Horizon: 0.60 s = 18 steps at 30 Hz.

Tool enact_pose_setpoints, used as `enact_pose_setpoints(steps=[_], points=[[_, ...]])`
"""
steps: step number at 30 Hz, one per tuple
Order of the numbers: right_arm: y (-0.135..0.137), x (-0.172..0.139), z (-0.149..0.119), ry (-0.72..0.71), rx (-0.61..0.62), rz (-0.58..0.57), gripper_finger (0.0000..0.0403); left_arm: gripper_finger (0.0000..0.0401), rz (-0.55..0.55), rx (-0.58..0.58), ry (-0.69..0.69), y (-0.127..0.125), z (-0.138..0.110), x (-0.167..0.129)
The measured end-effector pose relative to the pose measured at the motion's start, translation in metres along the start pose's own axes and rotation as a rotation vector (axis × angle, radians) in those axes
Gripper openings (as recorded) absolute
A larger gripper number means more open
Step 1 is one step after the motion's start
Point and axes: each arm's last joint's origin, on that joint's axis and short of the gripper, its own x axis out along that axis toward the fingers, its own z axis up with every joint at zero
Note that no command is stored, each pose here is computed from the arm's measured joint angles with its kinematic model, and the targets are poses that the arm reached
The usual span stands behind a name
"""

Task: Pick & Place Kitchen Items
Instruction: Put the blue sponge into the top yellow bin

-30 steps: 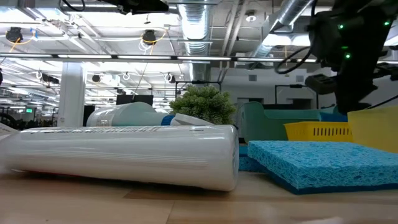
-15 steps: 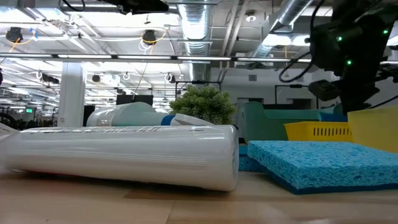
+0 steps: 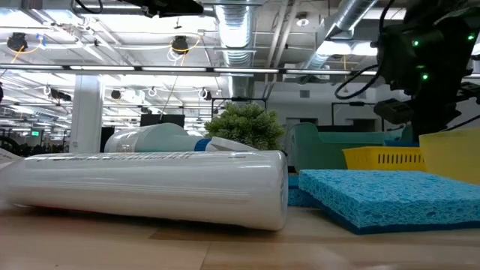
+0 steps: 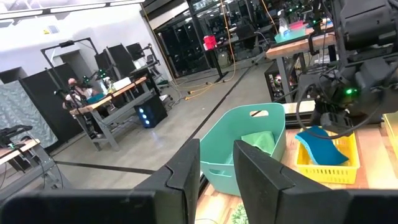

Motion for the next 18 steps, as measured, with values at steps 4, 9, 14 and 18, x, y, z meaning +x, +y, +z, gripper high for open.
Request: enact_pose_setpoints(steps=[4, 9, 14, 18], points=[[0.005, -0.010, -0.004, 0.043, -0.019, 0.056, 0.0001, 0.0092, 0.000, 0.000, 0.000, 0.000, 0.000, 0.000], [0.009, -0.022, -0.009, 0.081, -0.046, 0.115, 0.0001, 0.0092, 0.000, 0.000, 0.000, 0.000, 0.000, 0.000], [0.011, -0.031, -0.011, 0.068, -0.057, 0.156, 0.0001, 0.0092, 0.000, 0.000, 0.000, 0.000, 0.000, 0.000], [0.010, -0.029, -0.005, 0.000, -0.029, 0.132, 0.0001, 0.0092, 0.000, 0.000, 0.000, 0.000, 0.000, 0.000]])
